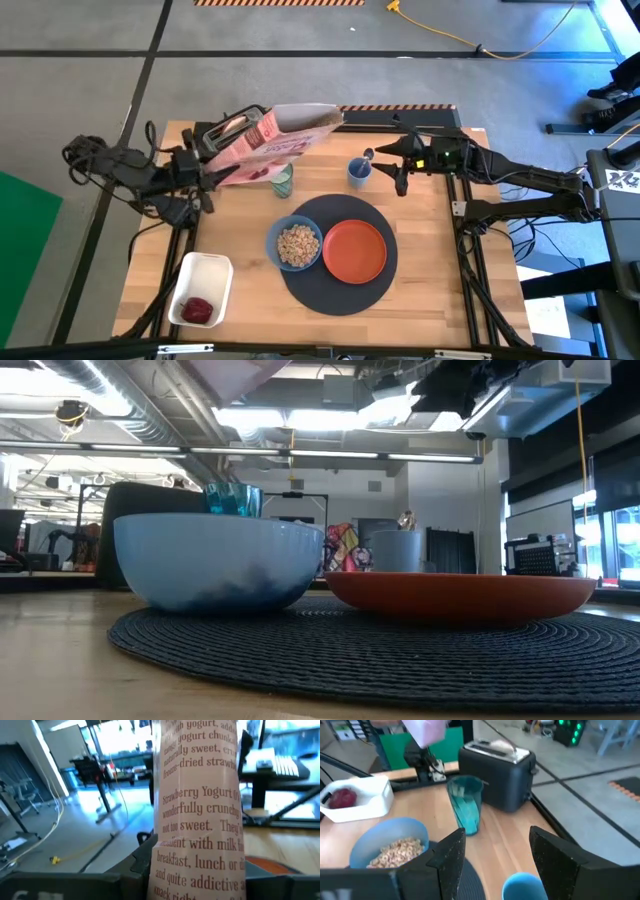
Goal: Arrange a breakfast setting
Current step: Pour cereals from the pink cereal box into the blue bowl
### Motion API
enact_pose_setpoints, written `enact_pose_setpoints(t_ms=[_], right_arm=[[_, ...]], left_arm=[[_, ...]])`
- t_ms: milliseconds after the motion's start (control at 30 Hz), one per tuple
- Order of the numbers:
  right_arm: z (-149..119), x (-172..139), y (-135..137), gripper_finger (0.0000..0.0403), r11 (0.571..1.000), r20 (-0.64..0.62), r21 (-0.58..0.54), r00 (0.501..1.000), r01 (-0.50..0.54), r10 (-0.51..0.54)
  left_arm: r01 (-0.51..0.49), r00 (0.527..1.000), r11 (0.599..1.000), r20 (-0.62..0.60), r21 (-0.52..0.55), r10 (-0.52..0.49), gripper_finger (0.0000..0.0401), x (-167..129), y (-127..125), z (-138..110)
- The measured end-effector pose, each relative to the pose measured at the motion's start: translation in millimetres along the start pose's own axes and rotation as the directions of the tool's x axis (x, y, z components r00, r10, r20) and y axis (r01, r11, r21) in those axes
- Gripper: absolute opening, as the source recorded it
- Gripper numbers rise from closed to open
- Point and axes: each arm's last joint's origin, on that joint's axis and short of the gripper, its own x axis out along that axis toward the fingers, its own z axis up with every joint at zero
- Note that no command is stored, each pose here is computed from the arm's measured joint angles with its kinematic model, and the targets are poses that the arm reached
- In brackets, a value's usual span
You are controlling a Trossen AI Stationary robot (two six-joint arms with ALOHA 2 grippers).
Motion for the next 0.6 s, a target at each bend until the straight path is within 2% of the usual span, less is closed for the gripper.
enact_pose_setpoints(t_ms=[133, 233, 400, 467, 600], right_arm=[[-9, 8, 1, 0.0211, 0.998, 0.108, -0.027, 0.992, -0.055, 0.058], [-23, 16, 3, 0.0211, 0.988, 0.205, -0.056, 0.967, -0.145, 0.154], [-35, 16, 8, 0.0211, 0.951, 0.356, -0.119, 0.882, -0.287, 0.31], [-36, 16, 8, 0.0211, 0.946, 0.381, -0.115, 0.866, -0.302, 0.323], [-33, 14, 8, 0.0211, 0.946, 0.413, -0.124, 0.852, -0.299, 0.323]], left_arm=[[-0.022, 0.993, 0.998, 0.114, -0.056, 0.028, 0.0115, 11, -8, -28], [0.042, 0.963, 0.992, 0.27, -0.116, -0.01, 0.0115, 20, -14, -49], [0.194, 0.818, 0.968, 0.571, -0.159, -0.07, 0.0115, 31, -19, -84], [0.187, 0.789, 0.965, 0.613, -0.181, -0.038, 0.0114, 36, -18, -100], [0.153, 0.788, 0.965, 0.615, -0.211, 0.01, 0.0114, 46, -15, -122]])
